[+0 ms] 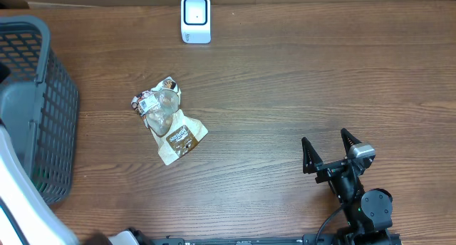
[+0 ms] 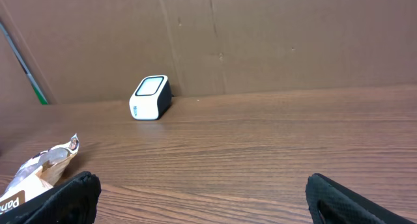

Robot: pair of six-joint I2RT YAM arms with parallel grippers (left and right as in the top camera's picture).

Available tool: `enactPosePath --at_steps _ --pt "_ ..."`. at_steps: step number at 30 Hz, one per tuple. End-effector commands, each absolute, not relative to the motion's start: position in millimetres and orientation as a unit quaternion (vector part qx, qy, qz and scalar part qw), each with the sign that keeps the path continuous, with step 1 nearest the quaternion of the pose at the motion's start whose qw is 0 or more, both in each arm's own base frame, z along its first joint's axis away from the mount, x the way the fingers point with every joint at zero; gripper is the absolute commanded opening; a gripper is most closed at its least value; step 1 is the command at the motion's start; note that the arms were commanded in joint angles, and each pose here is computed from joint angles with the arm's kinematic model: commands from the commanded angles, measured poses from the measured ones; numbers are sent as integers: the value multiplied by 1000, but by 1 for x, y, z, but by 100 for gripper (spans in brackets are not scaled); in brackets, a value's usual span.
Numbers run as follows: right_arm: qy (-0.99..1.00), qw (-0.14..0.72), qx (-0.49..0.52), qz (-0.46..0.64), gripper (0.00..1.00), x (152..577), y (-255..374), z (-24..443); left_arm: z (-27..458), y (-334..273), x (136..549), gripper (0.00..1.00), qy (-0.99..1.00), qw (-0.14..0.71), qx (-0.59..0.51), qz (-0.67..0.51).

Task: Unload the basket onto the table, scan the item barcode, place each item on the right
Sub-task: 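Carry the green wipes pack to the table and release beside the bag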

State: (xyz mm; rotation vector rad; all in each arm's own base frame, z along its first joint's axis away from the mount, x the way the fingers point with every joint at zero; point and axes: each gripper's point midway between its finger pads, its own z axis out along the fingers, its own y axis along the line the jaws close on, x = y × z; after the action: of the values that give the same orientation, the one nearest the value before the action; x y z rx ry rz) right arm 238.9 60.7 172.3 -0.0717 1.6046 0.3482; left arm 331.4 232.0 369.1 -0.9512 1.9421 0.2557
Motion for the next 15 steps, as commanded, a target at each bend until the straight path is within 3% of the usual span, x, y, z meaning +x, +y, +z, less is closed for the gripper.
enactPosePath --at_steps 1,6,15 --pt "713 683 -33 153 100 239 60 171 406 170 330 4 793 509 -331 51" --pt "713 683 -33 153 100 239 60 171 411 91 336 4 823 508 -252 -1" --pt "713 683 -33 153 100 239 60 171 327 -32 360 4 920 365 -137 -39"
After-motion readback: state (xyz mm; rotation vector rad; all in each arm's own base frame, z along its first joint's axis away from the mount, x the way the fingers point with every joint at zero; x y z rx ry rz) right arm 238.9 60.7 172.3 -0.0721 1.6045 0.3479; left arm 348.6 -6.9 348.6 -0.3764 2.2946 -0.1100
